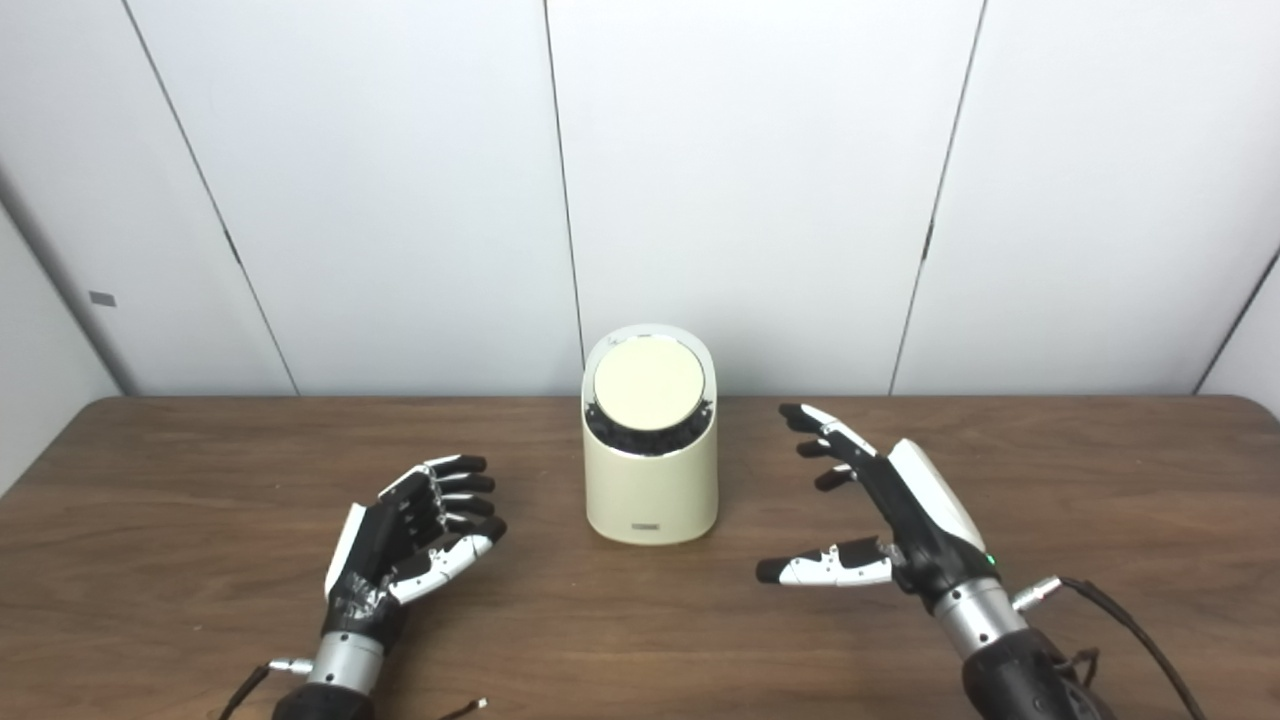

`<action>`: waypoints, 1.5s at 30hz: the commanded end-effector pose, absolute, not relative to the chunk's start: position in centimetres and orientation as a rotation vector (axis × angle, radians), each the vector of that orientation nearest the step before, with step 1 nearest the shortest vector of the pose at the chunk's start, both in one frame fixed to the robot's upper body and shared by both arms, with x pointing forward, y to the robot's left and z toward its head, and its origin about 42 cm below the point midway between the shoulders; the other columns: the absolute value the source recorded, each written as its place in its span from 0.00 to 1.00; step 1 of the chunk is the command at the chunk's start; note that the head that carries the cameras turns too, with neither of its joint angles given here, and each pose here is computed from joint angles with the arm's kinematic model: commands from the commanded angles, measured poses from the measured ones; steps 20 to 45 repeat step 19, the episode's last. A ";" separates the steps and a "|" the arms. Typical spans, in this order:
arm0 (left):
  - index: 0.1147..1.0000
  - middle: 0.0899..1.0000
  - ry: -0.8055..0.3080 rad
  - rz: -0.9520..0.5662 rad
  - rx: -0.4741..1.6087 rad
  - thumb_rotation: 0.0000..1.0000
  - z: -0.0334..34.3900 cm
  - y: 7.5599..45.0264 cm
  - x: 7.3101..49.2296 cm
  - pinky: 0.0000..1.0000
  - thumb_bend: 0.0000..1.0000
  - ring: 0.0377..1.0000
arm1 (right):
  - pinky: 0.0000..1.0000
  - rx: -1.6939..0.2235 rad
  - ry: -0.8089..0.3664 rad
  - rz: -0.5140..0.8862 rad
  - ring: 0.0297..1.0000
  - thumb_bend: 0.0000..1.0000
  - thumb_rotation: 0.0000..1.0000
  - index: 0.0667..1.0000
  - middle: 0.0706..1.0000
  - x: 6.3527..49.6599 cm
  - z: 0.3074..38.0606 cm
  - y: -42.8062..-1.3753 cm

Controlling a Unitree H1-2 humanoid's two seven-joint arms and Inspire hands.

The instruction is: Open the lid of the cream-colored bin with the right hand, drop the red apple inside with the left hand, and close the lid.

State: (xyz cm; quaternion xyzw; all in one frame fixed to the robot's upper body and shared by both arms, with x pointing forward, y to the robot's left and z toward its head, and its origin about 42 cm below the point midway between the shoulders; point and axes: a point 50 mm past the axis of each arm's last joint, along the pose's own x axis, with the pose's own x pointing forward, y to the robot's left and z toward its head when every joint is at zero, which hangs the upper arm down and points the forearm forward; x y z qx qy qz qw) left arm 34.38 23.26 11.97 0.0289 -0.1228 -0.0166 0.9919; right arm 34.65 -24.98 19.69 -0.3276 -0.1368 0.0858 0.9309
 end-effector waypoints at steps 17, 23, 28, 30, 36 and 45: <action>0.65 0.62 -0.265 -0.049 0.094 0.12 10.7 25.2 33.1 0.47 0.66 0.56 | 0.66 -0.461 -0.400 0.080 0.80 0.76 0.21 0.84 0.85 34.7 15.7 -27.0; 0.65 0.62 -0.266 -0.047 0.097 0.10 10.7 25.2 33.0 0.48 0.65 0.57 | 0.66 -0.448 -0.392 0.067 0.80 0.77 0.21 0.84 0.85 34.6 15.4 -27.1; 0.65 0.62 -0.266 -0.047 0.097 0.10 10.7 25.2 33.0 0.48 0.65 0.57 | 0.66 -0.448 -0.392 0.067 0.80 0.77 0.21 0.84 0.85 34.6 15.4 -27.1; 0.65 0.62 -0.266 -0.047 0.097 0.10 10.7 25.2 33.0 0.48 0.65 0.57 | 0.66 -0.448 -0.392 0.067 0.80 0.77 0.21 0.84 0.85 34.6 15.4 -27.1; 0.65 0.62 -0.266 -0.047 0.097 0.10 10.7 25.2 33.0 0.48 0.65 0.57 | 0.66 -0.448 -0.392 0.067 0.80 0.77 0.21 0.84 0.85 34.6 15.4 -27.1; 0.65 0.62 -0.266 -0.047 0.097 0.10 10.7 25.2 33.0 0.48 0.65 0.57 | 0.66 -0.448 -0.392 0.067 0.80 0.77 0.21 0.84 0.85 34.6 15.4 -27.1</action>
